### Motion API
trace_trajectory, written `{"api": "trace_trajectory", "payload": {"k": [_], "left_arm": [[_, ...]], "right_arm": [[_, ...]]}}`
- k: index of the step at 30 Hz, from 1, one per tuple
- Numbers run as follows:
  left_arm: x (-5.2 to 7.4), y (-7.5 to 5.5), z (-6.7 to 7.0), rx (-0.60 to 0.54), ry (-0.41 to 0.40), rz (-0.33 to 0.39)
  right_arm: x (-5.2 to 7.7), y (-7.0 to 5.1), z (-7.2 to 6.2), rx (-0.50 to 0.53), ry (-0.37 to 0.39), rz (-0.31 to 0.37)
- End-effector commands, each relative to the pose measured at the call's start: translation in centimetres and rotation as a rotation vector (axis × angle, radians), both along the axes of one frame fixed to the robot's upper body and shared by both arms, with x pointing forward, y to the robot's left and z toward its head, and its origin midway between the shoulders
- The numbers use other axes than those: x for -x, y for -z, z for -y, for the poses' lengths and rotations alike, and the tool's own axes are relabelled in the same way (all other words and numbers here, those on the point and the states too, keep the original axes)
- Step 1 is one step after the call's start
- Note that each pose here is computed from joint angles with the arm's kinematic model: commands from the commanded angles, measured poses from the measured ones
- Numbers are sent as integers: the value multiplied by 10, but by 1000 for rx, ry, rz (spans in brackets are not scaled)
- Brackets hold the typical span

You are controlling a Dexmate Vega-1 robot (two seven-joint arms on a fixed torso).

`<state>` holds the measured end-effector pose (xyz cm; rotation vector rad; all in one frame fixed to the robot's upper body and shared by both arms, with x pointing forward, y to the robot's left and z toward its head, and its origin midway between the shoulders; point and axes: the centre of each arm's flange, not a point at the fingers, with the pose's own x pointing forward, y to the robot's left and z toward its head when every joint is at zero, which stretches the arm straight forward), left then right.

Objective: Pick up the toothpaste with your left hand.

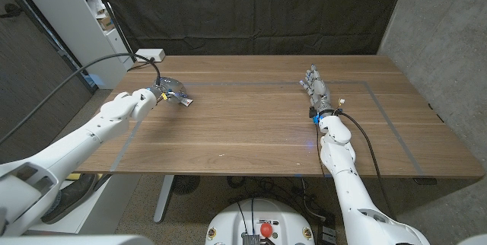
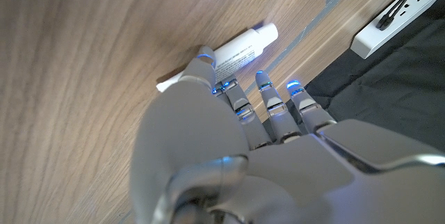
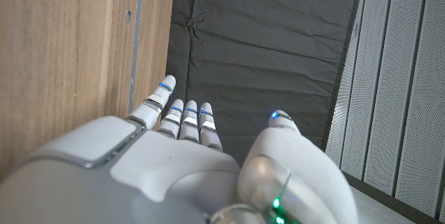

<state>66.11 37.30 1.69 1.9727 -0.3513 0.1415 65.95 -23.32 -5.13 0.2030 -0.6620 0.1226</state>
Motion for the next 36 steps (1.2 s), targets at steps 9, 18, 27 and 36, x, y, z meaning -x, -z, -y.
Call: {"api": "trace_trajectory", "payload": {"k": [9,18,27,36], "left_arm": [[12,-11,-5,-1,-17,41],[14,-17,-4,-6,-19,55],[16,-26,0,-20,-13,75],[27,-34,3,-46,-8,107]], "right_arm": [[7,-6,-6,-4,-8,31],[6,-11,-10,-1,-14,45],[7,-14,-8,-7,-10,55],[10,-18,-5,-2,-9,60]]}}
